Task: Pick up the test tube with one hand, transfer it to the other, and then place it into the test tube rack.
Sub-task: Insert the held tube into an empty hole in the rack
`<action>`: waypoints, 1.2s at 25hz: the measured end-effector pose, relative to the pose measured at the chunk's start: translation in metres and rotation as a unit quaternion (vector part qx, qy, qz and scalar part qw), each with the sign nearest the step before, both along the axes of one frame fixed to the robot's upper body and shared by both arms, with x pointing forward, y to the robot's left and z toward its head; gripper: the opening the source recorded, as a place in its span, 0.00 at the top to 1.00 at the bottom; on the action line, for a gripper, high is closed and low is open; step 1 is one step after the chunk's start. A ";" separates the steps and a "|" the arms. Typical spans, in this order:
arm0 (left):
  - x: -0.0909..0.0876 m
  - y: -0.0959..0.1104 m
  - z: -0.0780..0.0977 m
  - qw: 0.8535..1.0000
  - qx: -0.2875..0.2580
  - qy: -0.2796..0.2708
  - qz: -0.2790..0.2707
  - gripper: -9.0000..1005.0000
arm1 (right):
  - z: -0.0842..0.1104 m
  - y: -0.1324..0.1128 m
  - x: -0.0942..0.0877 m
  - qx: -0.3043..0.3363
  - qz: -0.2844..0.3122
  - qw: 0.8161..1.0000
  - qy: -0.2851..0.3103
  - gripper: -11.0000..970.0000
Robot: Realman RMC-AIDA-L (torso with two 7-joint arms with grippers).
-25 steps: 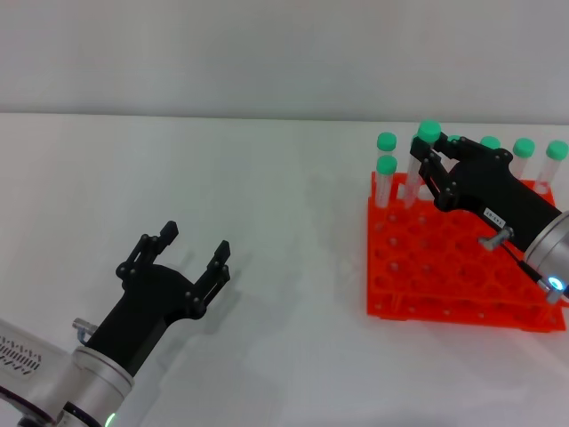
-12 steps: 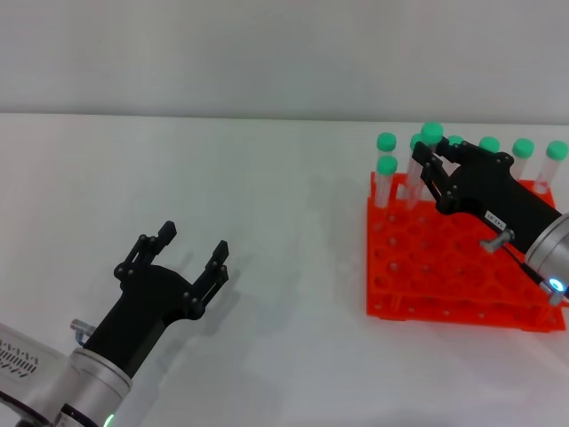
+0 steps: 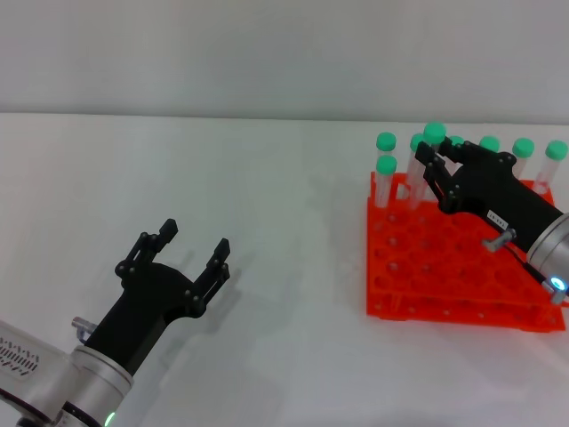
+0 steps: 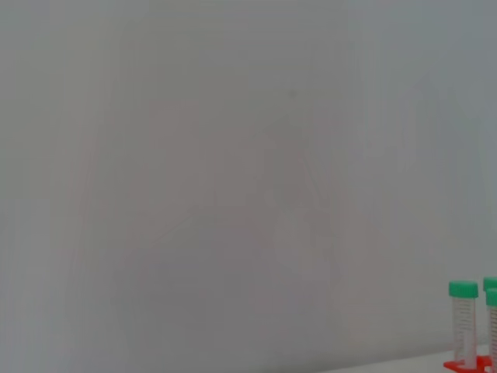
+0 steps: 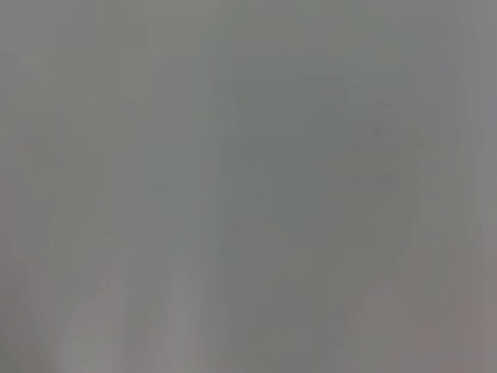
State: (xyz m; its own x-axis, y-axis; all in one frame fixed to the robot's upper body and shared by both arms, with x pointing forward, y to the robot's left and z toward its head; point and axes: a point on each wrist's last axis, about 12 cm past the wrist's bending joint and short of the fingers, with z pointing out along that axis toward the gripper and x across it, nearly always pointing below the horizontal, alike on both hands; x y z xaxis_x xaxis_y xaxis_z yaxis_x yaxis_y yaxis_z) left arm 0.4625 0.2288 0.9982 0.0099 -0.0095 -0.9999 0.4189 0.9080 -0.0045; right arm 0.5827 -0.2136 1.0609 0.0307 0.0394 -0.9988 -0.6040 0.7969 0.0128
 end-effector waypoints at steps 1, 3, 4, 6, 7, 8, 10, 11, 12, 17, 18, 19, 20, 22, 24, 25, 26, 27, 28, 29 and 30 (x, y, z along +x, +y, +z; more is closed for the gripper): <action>0.000 0.000 0.000 1.000 0.000 0.000 0.000 0.23 | -0.001 0.000 0.000 -0.003 -0.001 1.000 0.002 0.77; 0.000 0.000 0.000 1.000 0.000 0.000 0.000 0.23 | -0.002 0.000 0.001 -0.011 -0.003 1.000 0.004 0.77; 0.000 0.000 0.000 1.000 0.000 0.000 0.000 0.23 | -0.002 0.000 0.002 -0.014 -0.003 1.000 0.005 0.77; 0.000 0.000 0.000 1.000 0.000 0.000 0.000 0.23 | -0.003 0.001 0.003 -0.020 -0.005 1.000 0.007 0.77; 0.000 0.000 0.000 1.000 0.000 0.000 0.000 0.23 | -0.003 0.001 0.003 -0.020 -0.005 1.000 0.007 0.77; 0.000 0.000 0.000 1.000 0.000 0.000 0.000 0.23 | -0.004 0.001 0.003 -0.022 -0.005 1.000 0.008 0.77; 0.000 0.000 0.000 1.000 0.000 0.000 0.000 0.23 | -0.004 0.001 0.003 -0.024 -0.007 1.000 0.011 0.77; 0.000 0.000 0.000 1.000 -0.001 0.000 0.000 0.23 | -0.005 0.000 0.003 -0.026 -0.008 1.000 0.014 0.77; 0.000 -0.001 0.000 1.000 -0.001 -0.001 -0.001 0.23 | -0.005 0.000 0.003 -0.026 -0.008 1.000 0.014 0.77; 0.001 -0.001 0.001 1.000 -0.002 -0.002 -0.002 0.23 | -0.009 0.000 0.003 -0.034 -0.013 0.999 0.027 0.77; 0.001 -0.002 0.001 1.000 -0.002 -0.002 -0.002 0.23 | -0.010 0.000 0.003 -0.036 -0.013 0.999 0.027 0.77; 0.002 -0.002 0.001 1.000 -0.002 -0.003 -0.003 0.23 | -0.010 0.000 0.002 -0.038 -0.013 0.999 0.027 0.77; 0.002 -0.002 0.002 1.000 -0.002 -0.003 -0.003 0.23 | -0.010 0.000 0.002 -0.039 -0.014 0.999 0.027 0.77; 0.003 -0.003 0.002 1.000 -0.002 -0.004 -0.004 0.24 | -0.011 0.000 0.001 -0.041 -0.014 0.999 0.027 0.77; 0.003 -0.003 0.002 1.000 -0.002 -0.004 -0.005 0.24 | -0.012 0.000 0.001 -0.042 -0.015 0.999 0.028 0.77; 0.003 -0.003 0.002 1.000 -0.001 -0.004 -0.005 0.24 | -0.012 0.000 0.001 -0.043 -0.015 0.999 0.029 0.77; 0.003 -0.003 0.002 1.000 -0.001 -0.004 -0.005 0.24 | -0.013 0.000 0.001 -0.044 -0.016 0.998 0.031 0.77; 0.003 -0.003 0.002 1.000 -0.001 -0.004 -0.005 0.24 | -0.013 0.000 0.001 -0.045 -0.017 0.998 0.033 0.77; 0.003 -0.003 0.002 1.000 -0.001 -0.004 -0.005 0.24 | -0.013 0.000 0.002 -0.047 -0.017 0.998 0.034 0.77; 0.003 -0.003 0.002 1.000 -0.001 -0.004 -0.006 0.24 | -0.014 0.000 0.002 -0.048 -0.018 0.998 0.036 0.77; 0.003 -0.003 0.002 1.000 -0.001 -0.004 -0.006 0.24 | -0.014 0.001 0.002 -0.049 -0.018 0.998 0.037 0.77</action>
